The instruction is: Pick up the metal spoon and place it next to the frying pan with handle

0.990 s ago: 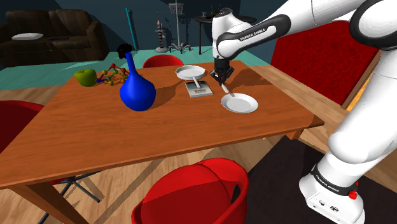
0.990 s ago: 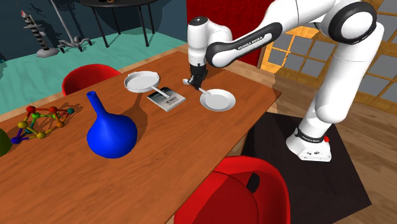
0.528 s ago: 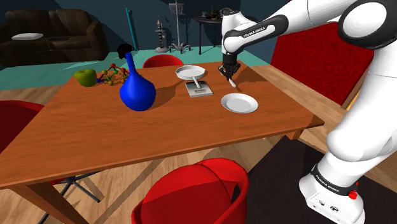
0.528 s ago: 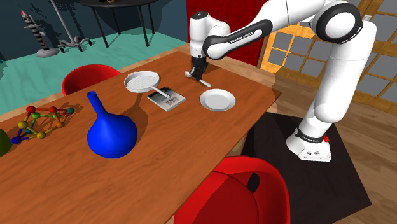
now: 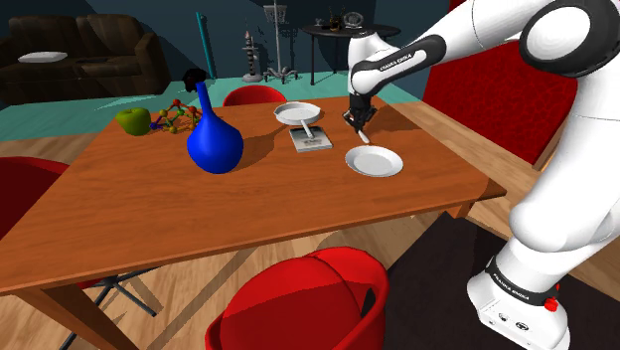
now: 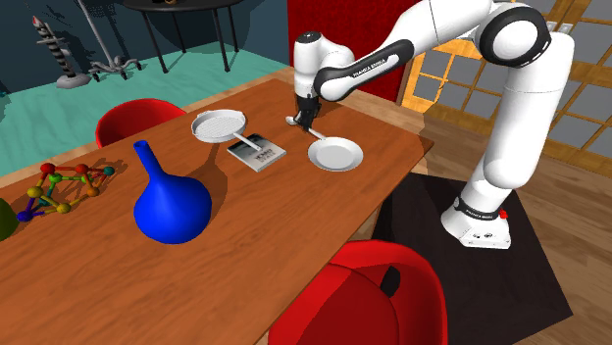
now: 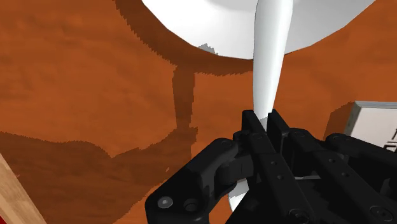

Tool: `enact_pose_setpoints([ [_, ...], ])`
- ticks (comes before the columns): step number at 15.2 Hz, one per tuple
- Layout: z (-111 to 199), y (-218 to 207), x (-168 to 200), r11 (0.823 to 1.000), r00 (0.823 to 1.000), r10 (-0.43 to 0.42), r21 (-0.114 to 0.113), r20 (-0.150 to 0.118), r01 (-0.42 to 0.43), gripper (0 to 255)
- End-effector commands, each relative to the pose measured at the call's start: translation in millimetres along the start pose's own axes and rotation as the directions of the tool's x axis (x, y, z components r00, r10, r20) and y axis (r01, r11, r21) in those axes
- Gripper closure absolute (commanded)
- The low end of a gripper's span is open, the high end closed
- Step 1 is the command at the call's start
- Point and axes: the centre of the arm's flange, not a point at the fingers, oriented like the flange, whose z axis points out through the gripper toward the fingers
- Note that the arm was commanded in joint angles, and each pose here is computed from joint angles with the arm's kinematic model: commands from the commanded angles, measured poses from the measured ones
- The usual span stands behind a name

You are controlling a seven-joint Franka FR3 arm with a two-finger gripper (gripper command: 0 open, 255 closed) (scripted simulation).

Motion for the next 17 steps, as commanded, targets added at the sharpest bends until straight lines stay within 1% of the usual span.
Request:
enact_pose_setpoints([
  [1,10.6,-2.0,-0.7,1.0,1.0,0.0,0.0,0.0,0.0,255],
  [10,55.6,-8.9,-7.2,1.0,1.0,0.0,0.0,0.0,0.0,255],
  [17,55.6,-8.9,-7.2,1.0,1.0,0.0,0.0,0.0,0.0,255],
])
